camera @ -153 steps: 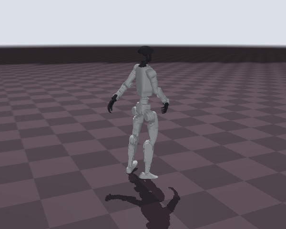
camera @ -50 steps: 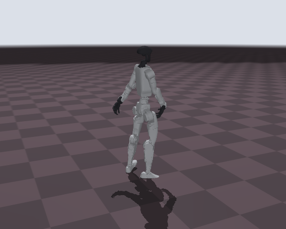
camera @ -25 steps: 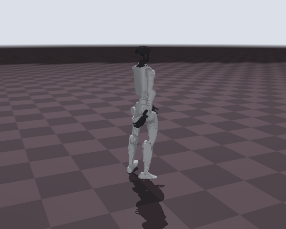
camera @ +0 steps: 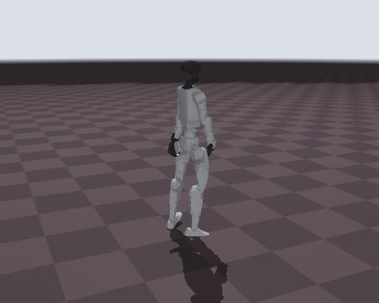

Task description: In place motions

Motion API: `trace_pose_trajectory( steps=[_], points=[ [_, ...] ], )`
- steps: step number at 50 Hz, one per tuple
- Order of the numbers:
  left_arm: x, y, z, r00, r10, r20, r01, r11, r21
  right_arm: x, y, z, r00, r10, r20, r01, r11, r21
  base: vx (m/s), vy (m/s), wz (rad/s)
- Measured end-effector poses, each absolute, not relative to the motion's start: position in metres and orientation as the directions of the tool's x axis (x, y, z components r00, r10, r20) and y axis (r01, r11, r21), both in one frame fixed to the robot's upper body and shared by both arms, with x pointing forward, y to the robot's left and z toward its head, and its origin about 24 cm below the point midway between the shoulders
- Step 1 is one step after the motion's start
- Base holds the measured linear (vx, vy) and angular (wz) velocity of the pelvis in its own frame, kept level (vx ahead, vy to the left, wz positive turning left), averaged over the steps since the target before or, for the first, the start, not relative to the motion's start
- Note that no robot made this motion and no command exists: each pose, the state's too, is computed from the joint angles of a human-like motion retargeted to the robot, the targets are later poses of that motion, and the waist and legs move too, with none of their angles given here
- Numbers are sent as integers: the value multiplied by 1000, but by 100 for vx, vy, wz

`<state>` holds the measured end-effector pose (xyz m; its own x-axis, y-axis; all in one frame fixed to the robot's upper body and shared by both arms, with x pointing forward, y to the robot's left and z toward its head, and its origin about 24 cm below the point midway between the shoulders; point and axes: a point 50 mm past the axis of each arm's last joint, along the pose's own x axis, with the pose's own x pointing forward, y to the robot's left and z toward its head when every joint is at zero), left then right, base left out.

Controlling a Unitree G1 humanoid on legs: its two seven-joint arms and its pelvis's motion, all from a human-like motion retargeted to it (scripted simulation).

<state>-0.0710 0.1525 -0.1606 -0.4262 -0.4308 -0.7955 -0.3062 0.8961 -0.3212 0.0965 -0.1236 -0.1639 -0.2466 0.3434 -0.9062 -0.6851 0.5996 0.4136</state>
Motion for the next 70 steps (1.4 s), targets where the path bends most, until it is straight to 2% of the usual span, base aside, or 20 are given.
trace_pose_trajectory(
  steps=[5, 8, 10, 12, 15, 18, 23, 25, 28, 30, 33, 38, 41, 45, 50, 52, 55, 60, 65, 70],
  points=[
    [-189, 136, -120, -530, -513, -675, -611, 783, -115, 176, -56, -125, -77, 571, -817, -924, 268, 275, 4, -2, -53],
    [-223, 124, -100, -528, -552, -646, -690, 722, -53, 197, -41, -107, 6, 630, -777, -979, 162, 123, -1, 3, -33],
    [-234, 122, -92, -539, -568, -621, -719, 694, -11, 200, -42, -106, 47, 631, -775, -988, 143, 57, 0, 0, 0],
    [-232, 128, -93, -559, -546, -624, -715, 698, 30, 190, -53, -116, 54, 586, -808, -983, 172, 59, -1, -2, 29],
    [-204, 145, -112, -553, -473, -686, -668, 743, 26, 153, -86, -144, -19, 457, -889, -947, 275, 162, -1, -1, 43],
    [-142, 157, -141, -469, -443, -764, -593, 799, -100, 93, -134, -168, -164, 279, -946, -834, 474, 284, -2, 2, 50],
    [9, 148, -167, -187, -507, -841, -350, 835, -425, -31, -211, -165, -504, -12, -863, -486, 831, 272, -2, 6, 32],
    [71, 130, -163, -51, -551, -833, -199, 823, -532, -77, -230, -152, -623, -57, -780, -351, 912, 214, -3, 5, 9],
    [149, 101, -145, 149, -615, -774, 57, 787, -614, -125, -242, -136, -697, -80, -712, -244, 961, 131, -1, 3, 63],
    [189, 88, -127, 254, -646, -720, 222, 763, -607, -146, -247, -128, -713, -92, -695, -222, 970, 99, 0, 0, 0],
    [229, 83, -106, 359, -644, -675, 413, 759, -504, -162, -256, -120, -720, -117, -684, -220, 973, 66, 0, 0, 0],
    [248, 106, -97, 430, -524, -735, 567, 790, -232, -163, -264, -116, -728, -158, -667, -202, 979, -12, 1, 1, -24],
    [223, 117, -116, 376, -444, -813, 553, 812, -188, -143, -259, -125, -700, -182, -691, -232, 972, -21, 1, 0, -6],
    [148, 130, -154, 151, -406, -901, 435, 846, -308, -86, -238, -151, -576, -150, -803, -370, 925, 92, 0, 0, 0],
    [6, 144, -171, -262, -421, -869, -9, 901, -434, 25, -182, -173, -351, 76, -933, -636, 712, 297, 0, -1, -17],
    [-53, 146, -164, -380, -470, -797, -247, 882, -402, 68, -151, -172, -255, 216, -943, -737, 588, 334, 3, -3, -26],
    [-128, 146, -144, -442, -528, -725, -541, 802, -254, 117, -105, -158, -148, 415, -898, -847, 416, 331, 0, 0, 0],
    [-202, 143, -113, -462, -529, -712, -717, 695, -51, 156, -62, -131, -66, 604, -794, -933, 244, 264, 0, 0, 0],
    [-227, 141, -97, -523, -532, -665, -738, 673, 42, 146, -74, -139, -43, 541, -840, -962, 205, 181, 0, 0, 0],
    [-184, 148, -120, -485, -531, -695, -697, 714, -59, 83, -137, -171, -135, 230, -964, -911, 353, 211, -1, 0, 32]
  ],
)
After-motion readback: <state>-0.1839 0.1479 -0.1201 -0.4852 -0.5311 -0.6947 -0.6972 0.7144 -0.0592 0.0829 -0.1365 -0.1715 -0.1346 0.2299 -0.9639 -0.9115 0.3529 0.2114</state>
